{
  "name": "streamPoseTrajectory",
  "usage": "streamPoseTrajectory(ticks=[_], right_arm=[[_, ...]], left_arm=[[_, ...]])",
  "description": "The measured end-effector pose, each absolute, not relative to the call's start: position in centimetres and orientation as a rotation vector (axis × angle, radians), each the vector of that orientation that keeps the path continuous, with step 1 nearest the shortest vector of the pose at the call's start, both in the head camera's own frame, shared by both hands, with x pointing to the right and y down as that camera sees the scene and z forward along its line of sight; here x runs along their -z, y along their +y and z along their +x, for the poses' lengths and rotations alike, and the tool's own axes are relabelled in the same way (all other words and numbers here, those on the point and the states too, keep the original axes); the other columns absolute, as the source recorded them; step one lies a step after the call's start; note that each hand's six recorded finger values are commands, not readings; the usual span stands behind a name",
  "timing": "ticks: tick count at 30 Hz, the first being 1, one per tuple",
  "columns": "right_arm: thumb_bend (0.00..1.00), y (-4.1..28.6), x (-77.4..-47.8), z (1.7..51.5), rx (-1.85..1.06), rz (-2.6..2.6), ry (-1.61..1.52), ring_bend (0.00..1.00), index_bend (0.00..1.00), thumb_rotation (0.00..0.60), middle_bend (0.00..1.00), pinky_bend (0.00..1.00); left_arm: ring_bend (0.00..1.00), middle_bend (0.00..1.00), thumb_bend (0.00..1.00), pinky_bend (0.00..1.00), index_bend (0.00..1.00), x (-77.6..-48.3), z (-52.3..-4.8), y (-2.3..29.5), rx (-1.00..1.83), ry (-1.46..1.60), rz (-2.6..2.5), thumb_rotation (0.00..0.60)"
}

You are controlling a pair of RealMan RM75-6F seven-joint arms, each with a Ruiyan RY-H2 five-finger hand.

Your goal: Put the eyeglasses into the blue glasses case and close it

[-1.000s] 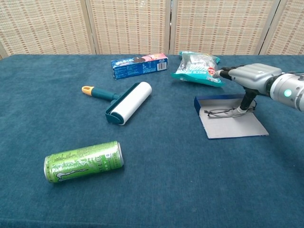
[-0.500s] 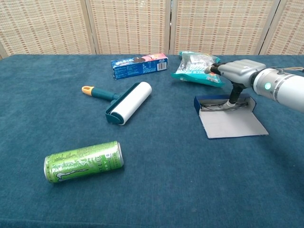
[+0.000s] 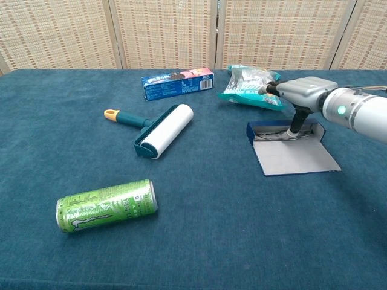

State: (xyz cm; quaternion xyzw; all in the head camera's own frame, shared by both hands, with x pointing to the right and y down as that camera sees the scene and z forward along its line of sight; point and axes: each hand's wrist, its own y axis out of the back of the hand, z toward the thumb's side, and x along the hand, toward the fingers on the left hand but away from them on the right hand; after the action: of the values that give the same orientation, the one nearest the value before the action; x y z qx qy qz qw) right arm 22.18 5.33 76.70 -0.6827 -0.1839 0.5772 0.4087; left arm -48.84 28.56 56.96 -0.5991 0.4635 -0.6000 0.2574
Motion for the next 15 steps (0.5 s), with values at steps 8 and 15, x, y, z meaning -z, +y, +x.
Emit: streamPoseTrajectory(ticks=[8, 15], right_arm=[[0.1, 6.0, -76.0, 22.9, -1.436, -1.736, -0.491, 0.0, 0.0, 0.6, 0.0, 0.0], [0.1, 7.4, -73.4, 24.5, -1.378, -1.739, -0.564, 0.0, 0.0, 0.6, 0.0, 0.0]], left_arm=[[0.0, 0.0, 0.4, 0.0, 0.0, -56.7, -48.8, 28.4, 1.618, 1.262, -1.621, 0.6], [0.0, 0.0, 0.4, 0.0, 0.0, -56.8, -48.7, 28.3, 1.619, 1.257, -1.626, 0.6]])
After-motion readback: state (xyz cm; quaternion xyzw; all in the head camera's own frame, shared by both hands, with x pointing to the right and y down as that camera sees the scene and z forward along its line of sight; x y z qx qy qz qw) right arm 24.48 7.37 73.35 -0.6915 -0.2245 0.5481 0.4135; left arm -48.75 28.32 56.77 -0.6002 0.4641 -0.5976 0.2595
